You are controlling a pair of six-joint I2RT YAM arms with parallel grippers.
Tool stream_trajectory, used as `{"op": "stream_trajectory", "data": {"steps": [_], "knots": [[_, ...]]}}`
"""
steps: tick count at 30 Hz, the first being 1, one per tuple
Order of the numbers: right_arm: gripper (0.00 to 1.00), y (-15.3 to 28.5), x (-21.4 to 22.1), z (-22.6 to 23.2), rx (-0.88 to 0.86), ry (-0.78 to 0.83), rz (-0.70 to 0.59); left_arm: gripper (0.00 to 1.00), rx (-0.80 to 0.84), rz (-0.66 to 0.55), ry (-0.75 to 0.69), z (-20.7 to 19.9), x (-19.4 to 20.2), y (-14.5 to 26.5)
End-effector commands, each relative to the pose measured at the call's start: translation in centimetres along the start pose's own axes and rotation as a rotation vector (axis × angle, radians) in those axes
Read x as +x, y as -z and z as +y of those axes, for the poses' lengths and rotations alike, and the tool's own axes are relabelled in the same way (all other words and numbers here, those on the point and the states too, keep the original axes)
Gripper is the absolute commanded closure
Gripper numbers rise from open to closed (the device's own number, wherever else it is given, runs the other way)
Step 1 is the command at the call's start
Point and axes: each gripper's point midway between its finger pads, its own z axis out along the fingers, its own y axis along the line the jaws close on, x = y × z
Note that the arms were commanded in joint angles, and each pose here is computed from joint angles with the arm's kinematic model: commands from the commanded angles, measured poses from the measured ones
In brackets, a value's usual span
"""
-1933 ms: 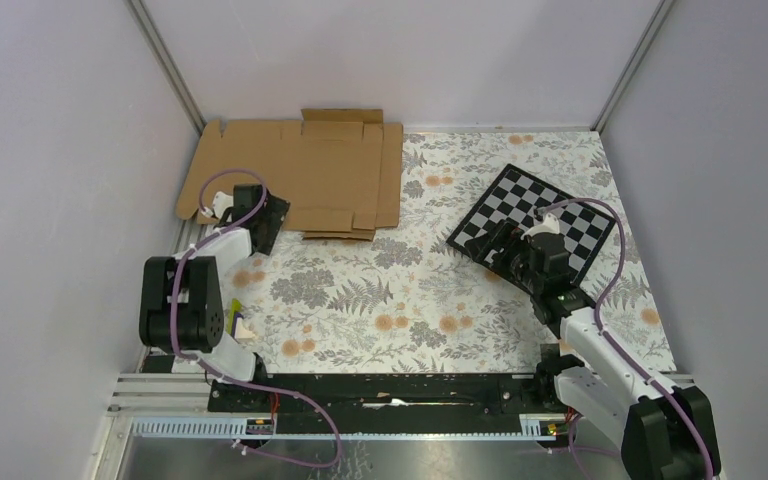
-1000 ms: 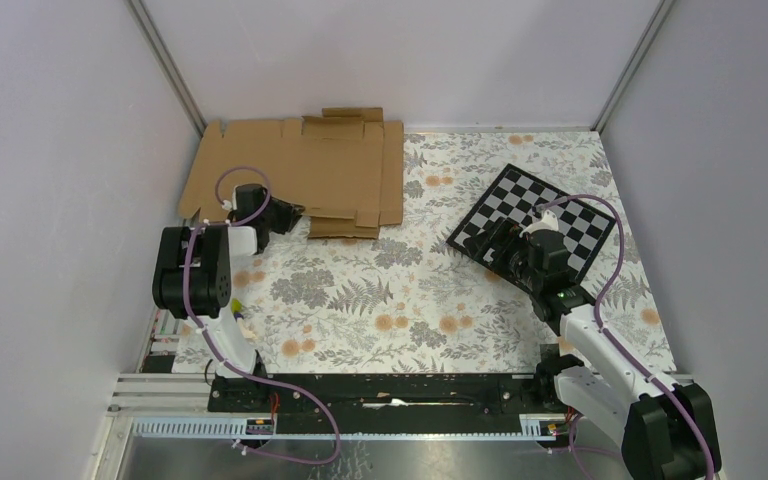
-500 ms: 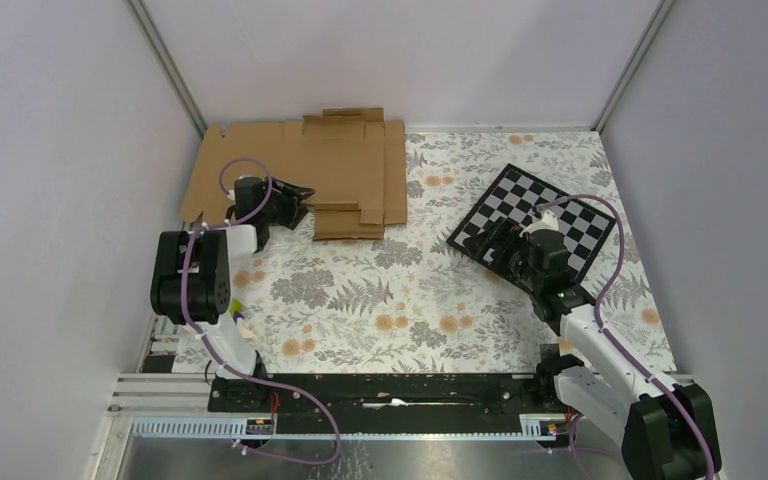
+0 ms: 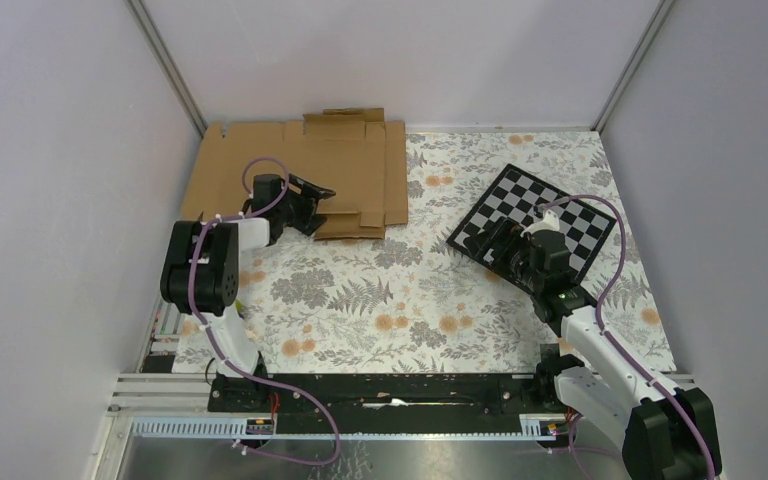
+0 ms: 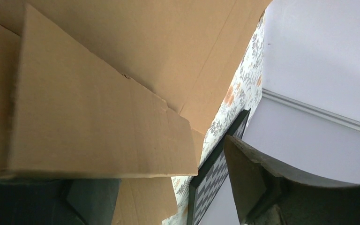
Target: Fold the paper box
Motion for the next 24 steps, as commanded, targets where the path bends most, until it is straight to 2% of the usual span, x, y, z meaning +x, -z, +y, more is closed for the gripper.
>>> {"op": "stream_trajectory", "data": {"steps": [1,4,9,14,16,24], "knots": [[0.01,0.3,-1.7,1.7,-0.039,0.011,-0.046,0.27,0.059,-0.018,-0.018,-2.9,-0.1,0.3],[0.01,0.3,-1.6,1.7,-0.041,0.012,-0.041,0.38,0.08,0.001,-0.013,-3.0,0.2,-0.3],[0.01,0.4,-1.5,1.6,-0.042,0.014,-0.043,0.43,0.079,-0.023,-0.026,-3.6,0.2,-0.1],[0.01,0.3,-1.4,1.3,-0.031,0.016,-0.043,0.69,0.09,-0.047,-0.066,-4.9,0.0,1.0],[0.01,0.3,-1.5,1.4,-0.03,0.022,-0.045,0.76,0.096,-0.054,-0.082,-5.6,-0.1,1.5],[0.01,0.4,-1.9,1.8,-0.043,0.03,-0.049,0.79,0.198,-0.041,-0.124,-9.8,0.4,4.4]]}}
